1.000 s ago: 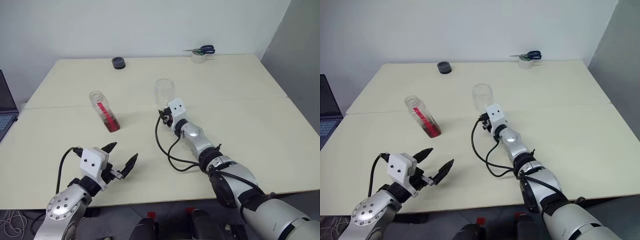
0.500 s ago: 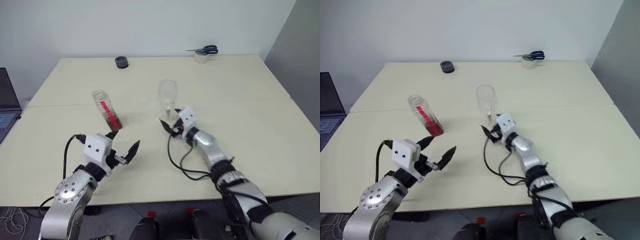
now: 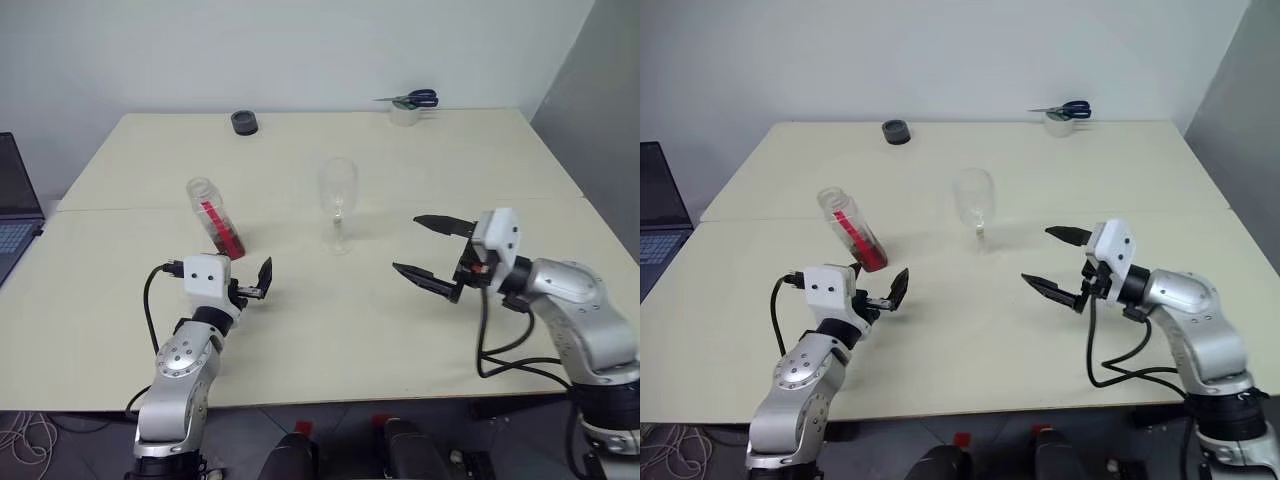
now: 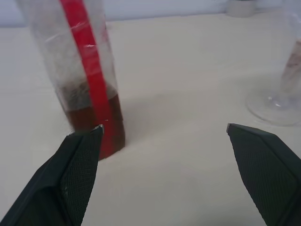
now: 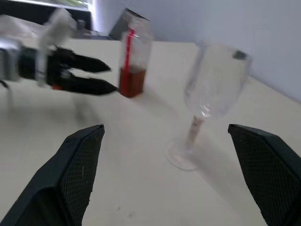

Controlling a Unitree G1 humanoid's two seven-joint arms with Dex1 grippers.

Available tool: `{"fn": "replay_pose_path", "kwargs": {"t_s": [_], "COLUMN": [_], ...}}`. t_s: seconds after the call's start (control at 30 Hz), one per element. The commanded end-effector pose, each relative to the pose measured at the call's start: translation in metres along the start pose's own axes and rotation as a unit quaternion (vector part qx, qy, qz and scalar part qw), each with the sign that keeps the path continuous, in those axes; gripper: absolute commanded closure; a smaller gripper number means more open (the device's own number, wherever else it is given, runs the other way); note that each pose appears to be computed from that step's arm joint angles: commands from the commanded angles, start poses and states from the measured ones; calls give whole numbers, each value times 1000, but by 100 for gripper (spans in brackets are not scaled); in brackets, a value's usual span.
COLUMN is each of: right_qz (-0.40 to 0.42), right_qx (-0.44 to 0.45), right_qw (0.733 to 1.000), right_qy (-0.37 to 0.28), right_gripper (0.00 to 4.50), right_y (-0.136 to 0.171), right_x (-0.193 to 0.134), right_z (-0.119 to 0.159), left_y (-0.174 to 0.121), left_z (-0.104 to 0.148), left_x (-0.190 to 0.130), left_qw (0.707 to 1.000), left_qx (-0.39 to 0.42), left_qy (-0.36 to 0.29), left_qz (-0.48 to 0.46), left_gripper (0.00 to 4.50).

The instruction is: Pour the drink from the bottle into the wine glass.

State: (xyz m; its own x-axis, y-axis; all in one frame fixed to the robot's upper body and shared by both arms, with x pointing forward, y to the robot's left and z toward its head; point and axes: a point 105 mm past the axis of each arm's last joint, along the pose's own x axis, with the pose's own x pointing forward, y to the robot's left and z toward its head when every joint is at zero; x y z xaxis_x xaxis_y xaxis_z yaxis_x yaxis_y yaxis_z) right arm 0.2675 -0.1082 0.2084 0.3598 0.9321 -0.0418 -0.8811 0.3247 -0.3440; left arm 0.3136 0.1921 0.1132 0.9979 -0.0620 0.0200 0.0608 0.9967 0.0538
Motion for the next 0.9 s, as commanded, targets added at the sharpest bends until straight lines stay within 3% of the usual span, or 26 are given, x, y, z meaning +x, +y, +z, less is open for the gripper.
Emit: {"fn": "replay_pose_path", "kwargs": {"t_s": [0.03, 0.5, 0.77, 0.9], "right_qz": [41, 104, 99, 62], "right_qx": [-4, -8, 2, 37], "right_qw": [999, 994, 995, 997], "right_qy": [-24, 8, -4, -34], "right_gripper": [2, 2, 2, 2], "right_y": [12, 21, 19, 4], "right_x": [-1, 0, 1, 6], "right_z": [25, 20, 28, 45], "left_y": [2, 8, 12, 13], "left_z": [16, 21, 18, 20], "left_x": [2, 9, 11, 15], "left_qw": [999, 989, 987, 987], "left_qx": [15, 53, 64, 64], "left_qy": [-38, -73, -68, -73], "left_qz": [27, 117, 130, 131], "left_gripper": [0, 0, 0, 0]}}
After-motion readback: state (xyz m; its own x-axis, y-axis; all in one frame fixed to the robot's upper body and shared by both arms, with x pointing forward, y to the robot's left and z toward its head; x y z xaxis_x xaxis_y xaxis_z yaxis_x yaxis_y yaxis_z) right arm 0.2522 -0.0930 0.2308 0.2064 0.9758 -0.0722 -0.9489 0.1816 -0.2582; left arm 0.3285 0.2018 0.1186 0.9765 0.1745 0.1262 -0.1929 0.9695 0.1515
